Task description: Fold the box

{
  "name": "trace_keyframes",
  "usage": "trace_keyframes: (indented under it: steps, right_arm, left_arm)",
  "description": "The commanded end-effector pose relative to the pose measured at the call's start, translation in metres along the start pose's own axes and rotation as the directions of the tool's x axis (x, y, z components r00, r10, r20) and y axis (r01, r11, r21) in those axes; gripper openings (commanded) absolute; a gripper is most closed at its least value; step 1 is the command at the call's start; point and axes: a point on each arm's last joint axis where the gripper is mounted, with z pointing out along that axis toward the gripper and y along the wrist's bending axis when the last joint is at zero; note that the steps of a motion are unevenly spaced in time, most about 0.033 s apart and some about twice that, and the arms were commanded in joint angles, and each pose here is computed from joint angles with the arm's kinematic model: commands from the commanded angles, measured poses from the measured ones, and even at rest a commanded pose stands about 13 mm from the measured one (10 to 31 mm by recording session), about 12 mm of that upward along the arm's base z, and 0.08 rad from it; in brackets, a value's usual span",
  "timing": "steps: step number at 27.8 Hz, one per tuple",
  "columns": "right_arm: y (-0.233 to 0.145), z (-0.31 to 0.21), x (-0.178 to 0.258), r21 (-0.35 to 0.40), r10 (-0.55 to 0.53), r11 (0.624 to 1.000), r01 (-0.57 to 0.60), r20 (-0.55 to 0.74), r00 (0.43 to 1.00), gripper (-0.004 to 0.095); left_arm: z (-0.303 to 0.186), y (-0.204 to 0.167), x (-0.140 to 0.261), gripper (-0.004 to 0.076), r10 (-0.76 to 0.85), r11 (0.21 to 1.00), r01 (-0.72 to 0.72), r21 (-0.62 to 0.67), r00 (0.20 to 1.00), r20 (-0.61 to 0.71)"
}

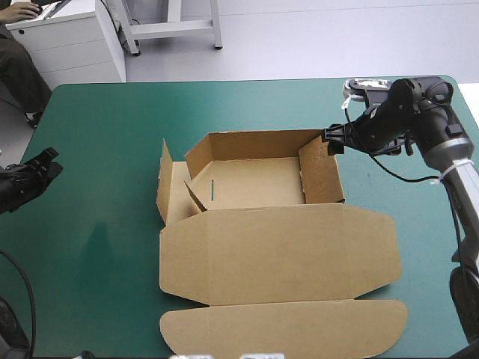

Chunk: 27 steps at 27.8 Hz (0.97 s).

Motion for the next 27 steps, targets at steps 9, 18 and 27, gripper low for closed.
trace_keyframes:
  steps: [9,18,27]
  right_arm:
    - [-0.002,0.074,-0.005,-0.039,0.026,0.999,-0.033,-0.164,0.986,0.0782]
    - [0.013,0.098,-0.002,0.063,-0.04,0.997,0.053,-0.192,0.981,0.0683]
    - [0.016,0.099,-0.002,0.054,-0.04,0.997,0.051,-0.182,0.983,0.0448]
  left_arm:
    - [-0.012,-0.016,-0.007,0.0005,-0.011,0.999,0.008,0.046,0.998,0.064]
    - [-0.012,-0.015,-0.008,0.0005,-0.007,0.999,0.004,0.04,0.997,0.074]
    - [-0.012,-0.015,-0.008,0.0005,-0.007,0.999,0.004,0.04,0.997,0.074]
